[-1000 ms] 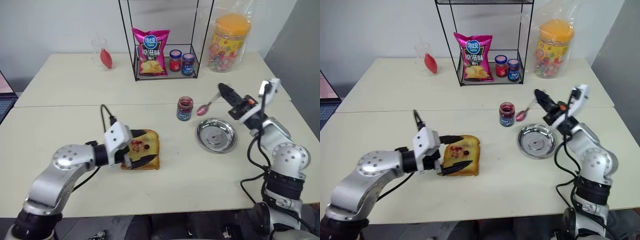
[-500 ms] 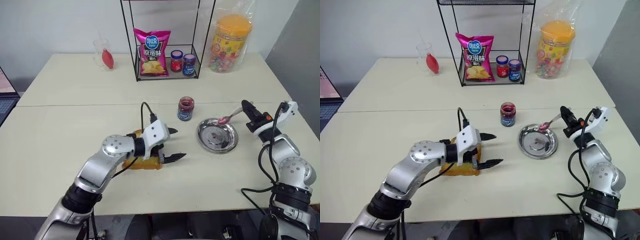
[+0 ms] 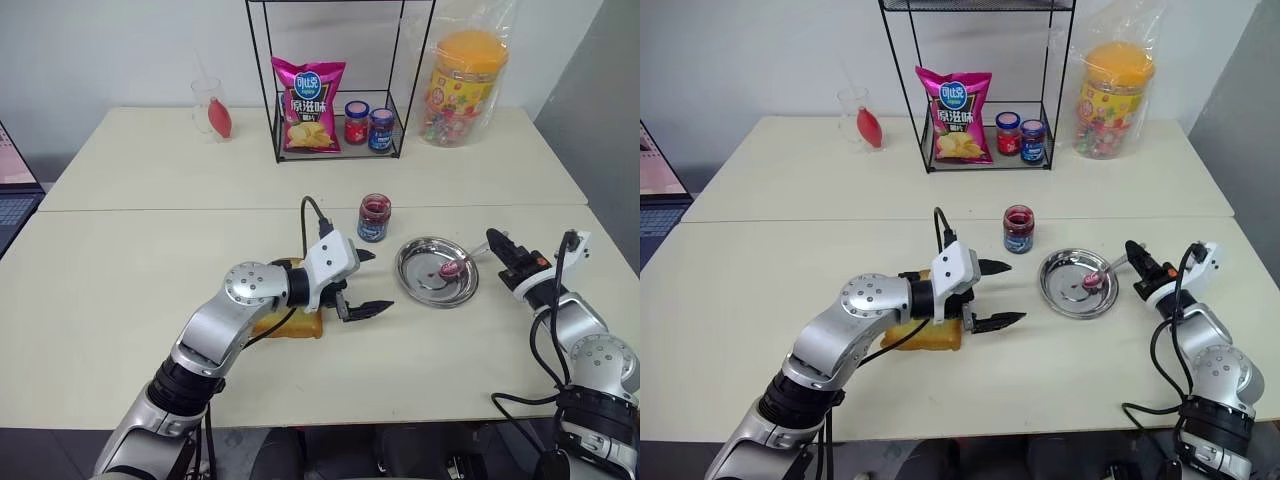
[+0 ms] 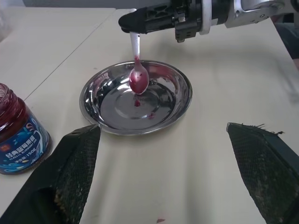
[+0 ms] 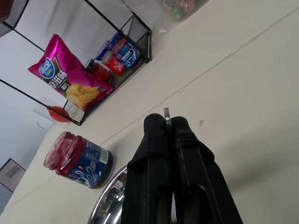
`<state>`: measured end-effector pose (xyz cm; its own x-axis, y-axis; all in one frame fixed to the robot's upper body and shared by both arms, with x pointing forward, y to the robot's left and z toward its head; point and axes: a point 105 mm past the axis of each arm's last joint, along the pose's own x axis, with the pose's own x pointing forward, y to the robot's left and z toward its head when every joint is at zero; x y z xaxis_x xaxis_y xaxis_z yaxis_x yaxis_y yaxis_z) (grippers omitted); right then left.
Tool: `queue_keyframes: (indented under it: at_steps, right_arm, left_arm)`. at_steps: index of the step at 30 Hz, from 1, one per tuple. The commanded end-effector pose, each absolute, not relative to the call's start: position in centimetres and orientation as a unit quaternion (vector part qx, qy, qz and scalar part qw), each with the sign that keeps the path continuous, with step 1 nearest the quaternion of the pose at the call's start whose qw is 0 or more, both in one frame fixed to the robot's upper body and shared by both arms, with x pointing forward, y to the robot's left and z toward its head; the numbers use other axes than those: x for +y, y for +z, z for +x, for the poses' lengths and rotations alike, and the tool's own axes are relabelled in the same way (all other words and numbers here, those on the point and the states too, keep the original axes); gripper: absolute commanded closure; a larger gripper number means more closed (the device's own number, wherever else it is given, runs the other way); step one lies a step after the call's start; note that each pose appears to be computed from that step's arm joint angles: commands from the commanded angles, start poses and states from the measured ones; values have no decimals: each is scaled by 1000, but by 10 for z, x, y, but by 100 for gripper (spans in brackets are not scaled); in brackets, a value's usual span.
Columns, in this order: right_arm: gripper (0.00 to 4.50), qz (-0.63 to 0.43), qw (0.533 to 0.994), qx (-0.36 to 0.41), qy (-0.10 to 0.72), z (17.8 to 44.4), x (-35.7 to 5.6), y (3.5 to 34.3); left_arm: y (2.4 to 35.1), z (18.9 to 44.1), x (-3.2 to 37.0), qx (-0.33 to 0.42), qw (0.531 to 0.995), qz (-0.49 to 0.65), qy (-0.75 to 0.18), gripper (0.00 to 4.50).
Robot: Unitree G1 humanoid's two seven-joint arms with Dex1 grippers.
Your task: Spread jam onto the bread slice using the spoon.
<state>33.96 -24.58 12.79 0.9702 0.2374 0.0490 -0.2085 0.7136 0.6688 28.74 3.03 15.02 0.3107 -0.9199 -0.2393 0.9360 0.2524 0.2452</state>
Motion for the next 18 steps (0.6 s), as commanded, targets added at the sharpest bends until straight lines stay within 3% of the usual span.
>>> queue_keyframes:
  at_steps: [1,3,6,18]
  right_arm:
    - [447,350,929,9,121,341,-249,132]
    - [447,350,928,13,122,342,-248,129]
    - [392,347,930,23,118,342,-249,124]
    - [117,289,953,18,91,344,-256,119]
  left_arm:
    - [163,278,21,-4,775,178,-606,0]
    - [164,278,21,-4,774,178,-608,0]
    - [164,277,21,-3,773,177,-609,0]
    - [165,278,25,-2,778,177,-603,0]
